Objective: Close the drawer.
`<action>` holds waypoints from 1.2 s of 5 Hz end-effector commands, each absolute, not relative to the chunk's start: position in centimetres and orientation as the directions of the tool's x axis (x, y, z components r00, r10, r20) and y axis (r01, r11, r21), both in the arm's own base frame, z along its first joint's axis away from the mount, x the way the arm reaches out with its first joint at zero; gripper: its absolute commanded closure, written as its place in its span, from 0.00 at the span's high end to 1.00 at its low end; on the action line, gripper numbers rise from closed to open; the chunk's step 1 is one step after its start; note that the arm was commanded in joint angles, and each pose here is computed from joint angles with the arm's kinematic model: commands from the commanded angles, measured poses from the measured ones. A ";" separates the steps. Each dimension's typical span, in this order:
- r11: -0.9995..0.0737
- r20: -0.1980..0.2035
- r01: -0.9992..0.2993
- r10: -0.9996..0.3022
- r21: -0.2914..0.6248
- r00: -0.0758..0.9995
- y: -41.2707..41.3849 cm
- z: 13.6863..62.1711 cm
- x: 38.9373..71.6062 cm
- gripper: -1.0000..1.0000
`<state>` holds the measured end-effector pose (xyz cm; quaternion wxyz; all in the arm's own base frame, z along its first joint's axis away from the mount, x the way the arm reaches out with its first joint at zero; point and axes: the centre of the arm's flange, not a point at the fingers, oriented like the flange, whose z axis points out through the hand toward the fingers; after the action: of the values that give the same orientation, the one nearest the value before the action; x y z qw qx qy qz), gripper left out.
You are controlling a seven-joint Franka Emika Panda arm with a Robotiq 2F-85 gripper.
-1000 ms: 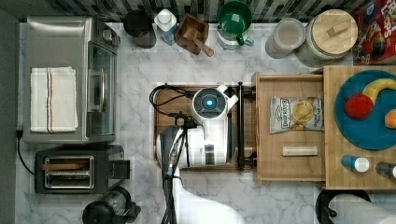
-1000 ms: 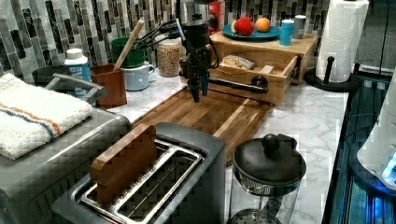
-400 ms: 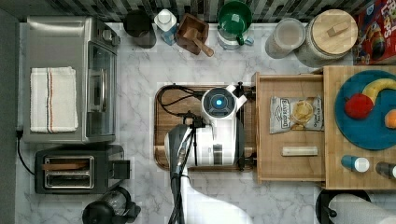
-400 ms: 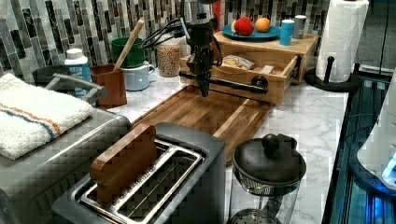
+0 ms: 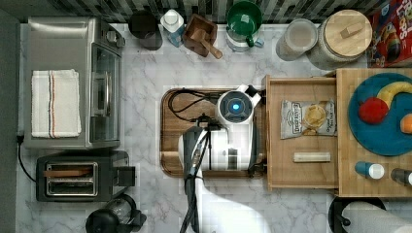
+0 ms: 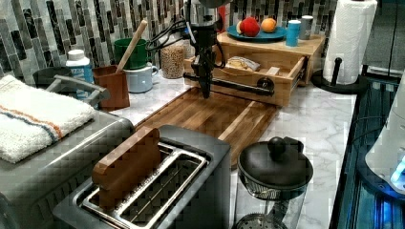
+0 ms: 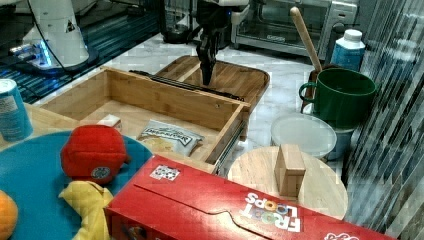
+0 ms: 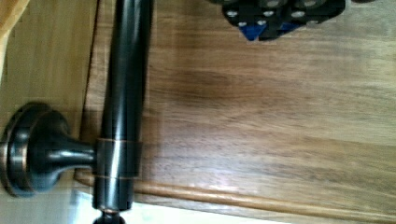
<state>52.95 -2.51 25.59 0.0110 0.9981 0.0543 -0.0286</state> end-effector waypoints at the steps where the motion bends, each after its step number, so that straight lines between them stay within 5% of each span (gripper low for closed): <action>1: -0.995 -0.035 0.092 0.090 0.045 0.995 -12.9 28.5 53.4 0.00; 3: -0.996 -0.035 0.071 0.069 0.056 0.997 -19.0 32.7 54.8 0.00; 6: -0.998 0.071 0.021 0.025 0.060 0.997 -30.3 31.9 56.2 0.00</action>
<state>53.72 -20.23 25.75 -0.0278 0.9977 0.0333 -0.0526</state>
